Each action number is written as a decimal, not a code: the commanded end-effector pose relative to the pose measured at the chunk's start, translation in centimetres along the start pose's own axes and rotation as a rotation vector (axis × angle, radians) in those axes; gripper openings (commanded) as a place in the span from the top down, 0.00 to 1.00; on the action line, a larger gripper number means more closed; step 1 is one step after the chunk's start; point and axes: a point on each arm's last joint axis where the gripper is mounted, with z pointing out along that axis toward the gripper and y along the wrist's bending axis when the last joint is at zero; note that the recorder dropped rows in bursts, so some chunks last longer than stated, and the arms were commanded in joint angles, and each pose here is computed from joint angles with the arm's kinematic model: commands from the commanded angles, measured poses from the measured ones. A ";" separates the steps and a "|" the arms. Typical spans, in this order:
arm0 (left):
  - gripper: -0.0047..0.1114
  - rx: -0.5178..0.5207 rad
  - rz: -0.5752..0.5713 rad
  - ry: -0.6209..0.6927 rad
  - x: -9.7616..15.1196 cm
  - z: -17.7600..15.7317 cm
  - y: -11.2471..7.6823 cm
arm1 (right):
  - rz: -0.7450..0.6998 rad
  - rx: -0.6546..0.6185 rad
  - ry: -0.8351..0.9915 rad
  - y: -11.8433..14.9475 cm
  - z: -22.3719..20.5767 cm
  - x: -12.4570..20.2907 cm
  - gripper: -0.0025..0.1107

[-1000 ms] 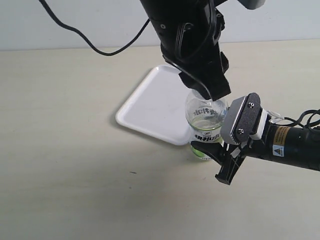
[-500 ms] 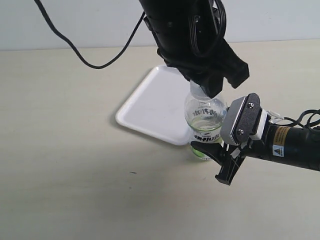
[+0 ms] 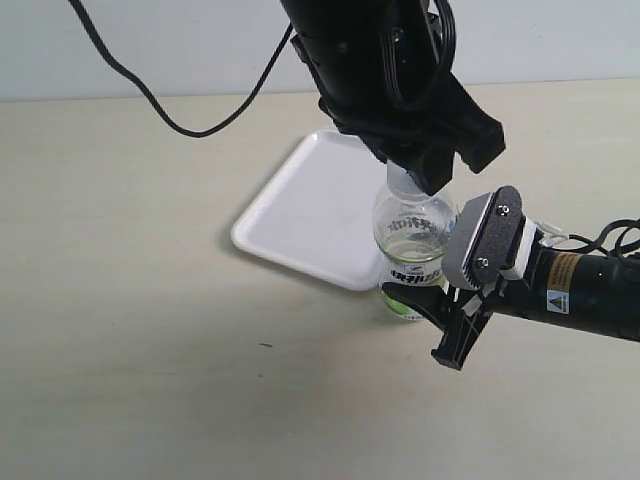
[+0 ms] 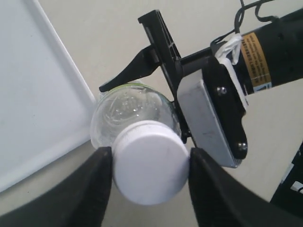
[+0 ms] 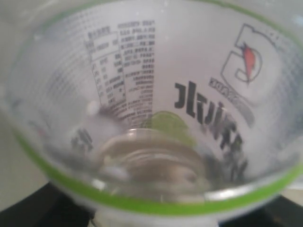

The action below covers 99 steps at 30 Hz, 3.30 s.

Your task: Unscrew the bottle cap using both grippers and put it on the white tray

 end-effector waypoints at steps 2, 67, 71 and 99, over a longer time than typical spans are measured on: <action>0.46 0.026 0.017 -0.021 -0.2 -0.4 -0.5 | 0.007 -0.006 0.077 0.1 -0.1 0.7 0.98; 0.45 -0.038 0.900 0.016 0.0 -0.5 0.1 | -0.020 0.012 0.084 -0.1 -0.1 0.8 0.98; 0.45 -0.038 0.900 0.016 0.0 -0.5 0.1 | -0.020 0.012 0.084 -0.1 -0.1 0.8 0.98; 0.96 0.015 0.716 -0.016 -0.1 -0.5 -1.1 | -0.004 0.014 0.077 -0.1 -0.1 0.7 0.98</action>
